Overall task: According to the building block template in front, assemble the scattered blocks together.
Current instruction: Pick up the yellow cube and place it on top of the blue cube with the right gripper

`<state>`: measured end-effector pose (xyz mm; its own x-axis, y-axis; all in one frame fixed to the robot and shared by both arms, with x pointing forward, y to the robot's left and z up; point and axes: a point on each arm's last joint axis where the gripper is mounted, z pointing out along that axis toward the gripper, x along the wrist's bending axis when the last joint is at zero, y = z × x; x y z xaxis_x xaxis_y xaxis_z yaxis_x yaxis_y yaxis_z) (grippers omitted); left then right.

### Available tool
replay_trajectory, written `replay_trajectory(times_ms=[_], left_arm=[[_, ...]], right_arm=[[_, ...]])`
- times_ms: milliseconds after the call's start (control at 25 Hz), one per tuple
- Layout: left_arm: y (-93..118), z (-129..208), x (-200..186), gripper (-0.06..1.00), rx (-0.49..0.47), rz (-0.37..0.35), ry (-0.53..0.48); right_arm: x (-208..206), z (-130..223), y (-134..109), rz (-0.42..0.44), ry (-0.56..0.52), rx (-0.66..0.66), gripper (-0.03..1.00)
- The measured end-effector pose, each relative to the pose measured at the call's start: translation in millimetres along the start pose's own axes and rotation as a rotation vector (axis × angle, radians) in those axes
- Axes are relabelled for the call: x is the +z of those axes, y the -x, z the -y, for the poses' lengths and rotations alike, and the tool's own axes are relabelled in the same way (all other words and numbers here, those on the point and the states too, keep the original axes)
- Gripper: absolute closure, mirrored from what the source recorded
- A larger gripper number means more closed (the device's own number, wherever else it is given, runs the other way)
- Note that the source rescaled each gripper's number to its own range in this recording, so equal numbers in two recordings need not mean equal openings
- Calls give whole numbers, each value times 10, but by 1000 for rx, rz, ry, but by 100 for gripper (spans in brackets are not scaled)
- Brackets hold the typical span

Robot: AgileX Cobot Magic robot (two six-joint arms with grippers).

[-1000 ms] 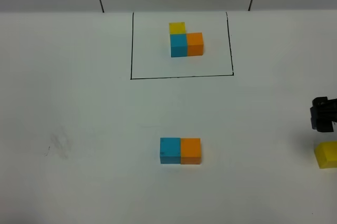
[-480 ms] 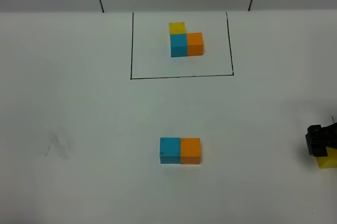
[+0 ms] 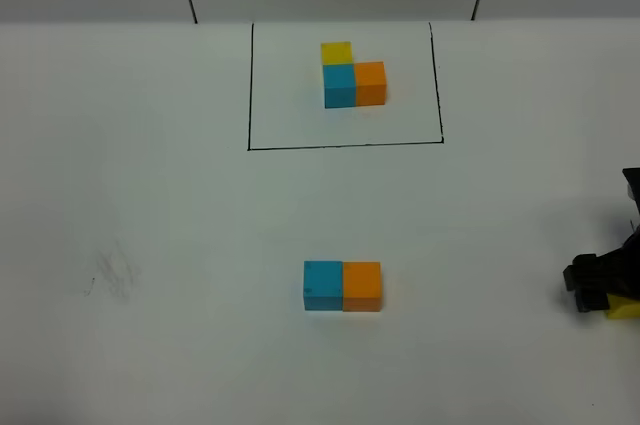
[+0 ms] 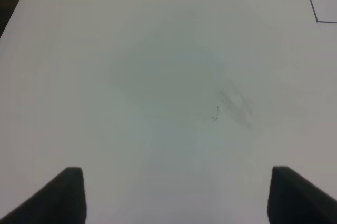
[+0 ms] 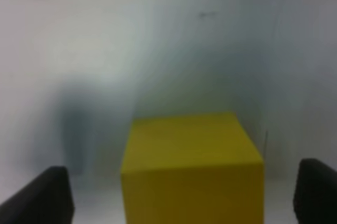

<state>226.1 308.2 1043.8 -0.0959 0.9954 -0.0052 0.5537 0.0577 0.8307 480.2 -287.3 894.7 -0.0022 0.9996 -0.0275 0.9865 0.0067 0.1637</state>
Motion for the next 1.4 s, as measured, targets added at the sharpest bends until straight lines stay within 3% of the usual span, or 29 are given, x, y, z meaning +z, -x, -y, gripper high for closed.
replay_trajectory(times_ms=[40,120,400,680,840,1000,1200,1400], left_arm=[[0,0,0,35,0,0,0],[0,0,0,35,0,0,0],[0,0,0,35,0,0,0],[0,0,0,35,0,0,0],[0,0,0,35,1,0,0],[0,0,0,35,1,0,0],[0,0,0,35,1,0,0],[0,0,0,35,1,0,0]], right_arm=[[11,-3,-1,-1,1,0,38],[20,-12,-3,-2,9,0,75],[-206,-110,-72,-22,97,-2,76],[-700,-465,-476,-131,211,70,76],[-842,-708,-897,-193,264,20,76],[-725,-872,-1390,-217,203,29,76],[-554,-967,-1935,-128,110,100,76],[-591,-995,-2371,-43,115,69,76]])
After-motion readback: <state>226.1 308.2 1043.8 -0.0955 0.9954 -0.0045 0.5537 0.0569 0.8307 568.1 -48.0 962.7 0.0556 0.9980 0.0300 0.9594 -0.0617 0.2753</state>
